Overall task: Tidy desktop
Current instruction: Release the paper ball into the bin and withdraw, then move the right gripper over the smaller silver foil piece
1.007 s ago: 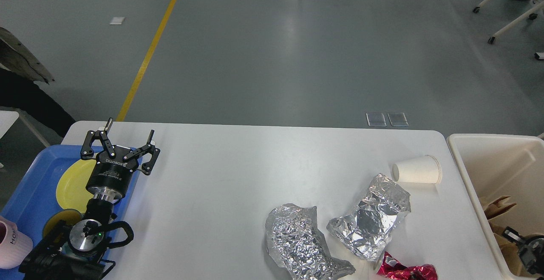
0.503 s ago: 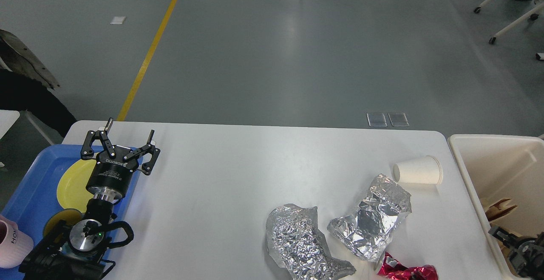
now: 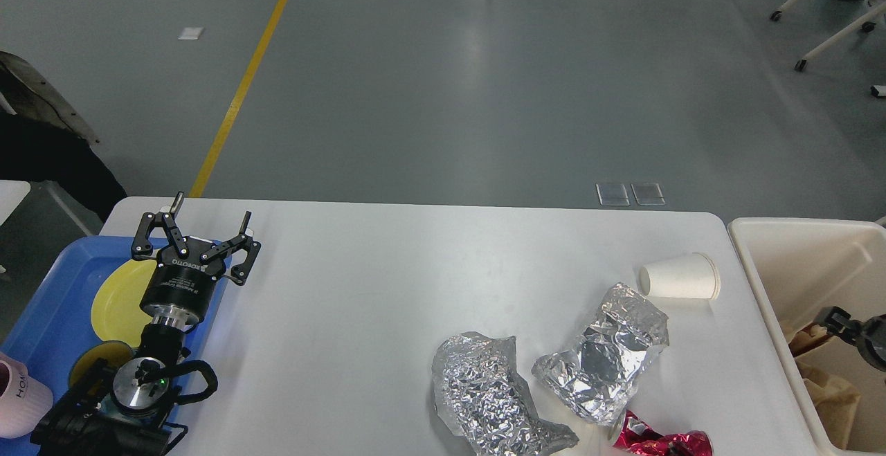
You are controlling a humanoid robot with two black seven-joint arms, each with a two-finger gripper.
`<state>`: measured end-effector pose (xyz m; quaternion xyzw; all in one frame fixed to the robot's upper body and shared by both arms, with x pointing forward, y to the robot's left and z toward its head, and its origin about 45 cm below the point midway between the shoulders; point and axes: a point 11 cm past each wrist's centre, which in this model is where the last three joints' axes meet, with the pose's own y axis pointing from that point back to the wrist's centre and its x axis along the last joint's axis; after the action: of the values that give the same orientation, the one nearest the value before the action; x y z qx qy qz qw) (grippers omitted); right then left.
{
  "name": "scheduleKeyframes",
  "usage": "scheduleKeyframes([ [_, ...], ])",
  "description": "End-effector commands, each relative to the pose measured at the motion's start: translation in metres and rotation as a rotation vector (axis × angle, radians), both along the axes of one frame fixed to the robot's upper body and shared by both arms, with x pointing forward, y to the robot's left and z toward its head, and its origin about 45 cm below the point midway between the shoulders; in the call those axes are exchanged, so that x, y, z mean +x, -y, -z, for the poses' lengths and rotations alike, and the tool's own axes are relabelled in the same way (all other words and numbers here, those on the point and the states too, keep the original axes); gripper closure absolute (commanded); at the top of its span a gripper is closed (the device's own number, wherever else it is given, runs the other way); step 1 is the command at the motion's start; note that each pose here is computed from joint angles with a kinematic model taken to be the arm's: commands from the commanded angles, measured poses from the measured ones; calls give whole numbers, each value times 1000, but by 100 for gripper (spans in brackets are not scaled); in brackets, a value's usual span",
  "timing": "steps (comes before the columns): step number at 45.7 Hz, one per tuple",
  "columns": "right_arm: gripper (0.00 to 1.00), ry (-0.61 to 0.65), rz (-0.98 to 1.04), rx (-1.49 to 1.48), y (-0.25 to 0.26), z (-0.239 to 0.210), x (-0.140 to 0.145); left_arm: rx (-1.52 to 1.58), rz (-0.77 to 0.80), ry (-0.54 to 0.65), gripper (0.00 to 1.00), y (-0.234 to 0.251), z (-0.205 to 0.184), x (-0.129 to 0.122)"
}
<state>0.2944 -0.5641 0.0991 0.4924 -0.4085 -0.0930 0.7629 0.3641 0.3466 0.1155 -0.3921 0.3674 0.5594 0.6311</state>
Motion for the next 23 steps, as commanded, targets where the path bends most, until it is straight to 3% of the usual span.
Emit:
scheduleKeyframes([
  [1,0,-115,-76,81,-30,-40,26,1,1,0,3,0,0,0],
  [14,0,-354,-338,199,-140,-139,83,1,3,0,3,0,0,0],
  [23,0,-413,-546,294,-226,-226,83,1,1,0,3,0,0,0],
])
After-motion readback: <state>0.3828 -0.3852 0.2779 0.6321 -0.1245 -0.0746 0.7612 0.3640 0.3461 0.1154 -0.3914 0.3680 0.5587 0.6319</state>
